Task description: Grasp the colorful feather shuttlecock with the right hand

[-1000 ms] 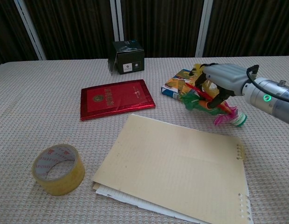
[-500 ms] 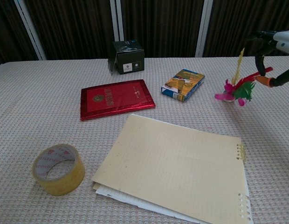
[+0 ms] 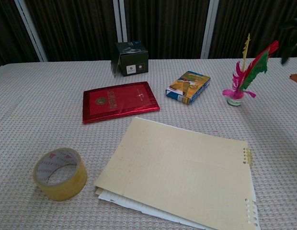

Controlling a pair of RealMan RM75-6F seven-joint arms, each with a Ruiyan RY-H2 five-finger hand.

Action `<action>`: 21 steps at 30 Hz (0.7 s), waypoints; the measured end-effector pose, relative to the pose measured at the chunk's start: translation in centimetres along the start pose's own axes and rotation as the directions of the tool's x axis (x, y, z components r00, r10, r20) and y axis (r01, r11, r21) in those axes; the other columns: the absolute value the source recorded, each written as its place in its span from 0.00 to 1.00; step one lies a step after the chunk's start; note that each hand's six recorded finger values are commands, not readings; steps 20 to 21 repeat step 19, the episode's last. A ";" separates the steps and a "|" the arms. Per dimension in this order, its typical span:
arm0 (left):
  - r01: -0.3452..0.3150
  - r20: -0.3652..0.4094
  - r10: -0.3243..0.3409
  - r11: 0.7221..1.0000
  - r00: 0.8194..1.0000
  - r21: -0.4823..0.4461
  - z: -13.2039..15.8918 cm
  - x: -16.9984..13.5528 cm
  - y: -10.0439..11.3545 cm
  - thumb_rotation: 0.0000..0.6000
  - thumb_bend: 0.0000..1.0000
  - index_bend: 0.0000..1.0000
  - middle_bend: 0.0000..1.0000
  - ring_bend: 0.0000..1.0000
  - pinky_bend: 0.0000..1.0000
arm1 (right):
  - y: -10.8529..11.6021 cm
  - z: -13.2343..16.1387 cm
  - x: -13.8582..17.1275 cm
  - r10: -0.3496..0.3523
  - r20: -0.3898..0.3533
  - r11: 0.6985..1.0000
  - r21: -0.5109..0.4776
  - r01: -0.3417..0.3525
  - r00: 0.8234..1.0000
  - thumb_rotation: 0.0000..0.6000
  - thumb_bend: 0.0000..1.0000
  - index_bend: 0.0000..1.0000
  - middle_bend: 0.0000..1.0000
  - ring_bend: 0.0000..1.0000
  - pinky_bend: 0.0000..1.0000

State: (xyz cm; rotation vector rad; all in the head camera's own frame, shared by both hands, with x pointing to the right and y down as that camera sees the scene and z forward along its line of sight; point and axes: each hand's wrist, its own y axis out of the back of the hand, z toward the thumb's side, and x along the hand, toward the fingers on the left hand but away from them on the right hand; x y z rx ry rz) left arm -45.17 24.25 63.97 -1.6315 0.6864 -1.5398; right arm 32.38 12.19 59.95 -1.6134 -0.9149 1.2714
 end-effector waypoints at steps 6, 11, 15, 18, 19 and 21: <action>-0.019 0.005 0.019 1.000 1.000 -0.014 0.0 0.0 0.4 0.97 0.09 0.00 0.00 0.00 0.00 | 1.2 -2.7 3.5 0.015 0.090 0.999 0.043 -0.019 0.996 1.00 0.07 0.00 0.00 0.00 0.00; -0.097 0.027 0.099 0.994 0.995 -0.043 0.5 -0.3 1.6 0.97 0.09 0.00 0.00 0.00 0.00 | 1.2 -6.6 8.6 0.041 0.240 0.995 0.075 -0.061 0.970 1.00 0.06 0.00 0.00 0.00 0.00; -0.173 0.061 0.177 0.983 0.982 -0.064 1.0 -1.2 2.6 0.97 0.09 0.00 0.00 0.00 0.00 | 1.1 -9.2 13.5 0.027 0.333 0.993 0.096 -0.063 0.943 1.00 0.06 0.00 0.00 0.00 0.00; -0.181 0.080 0.186 0.981 0.979 -0.069 1.3 -1.8 2.5 0.97 0.09 0.00 0.00 0.00 0.00 | 0.9 -9.8 14.9 0.034 0.336 0.992 0.101 -0.072 0.941 1.00 0.06 0.00 0.00 0.00 0.00; -0.178 0.082 0.184 0.982 0.979 -0.068 1.3 -1.9 2.5 0.98 0.09 0.00 0.00 0.00 0.00 | 0.8 -9.8 15.2 0.037 0.335 0.992 0.102 -0.075 0.941 1.00 0.06 0.00 0.00 0.00 0.00; -0.178 0.082 0.184 0.982 0.979 -0.068 1.3 -1.9 2.5 0.98 0.09 0.00 0.00 0.00 0.00 | 0.8 -9.8 15.2 0.037 0.335 0.992 0.102 -0.075 0.941 1.00 0.06 0.00 0.00 0.00 0.00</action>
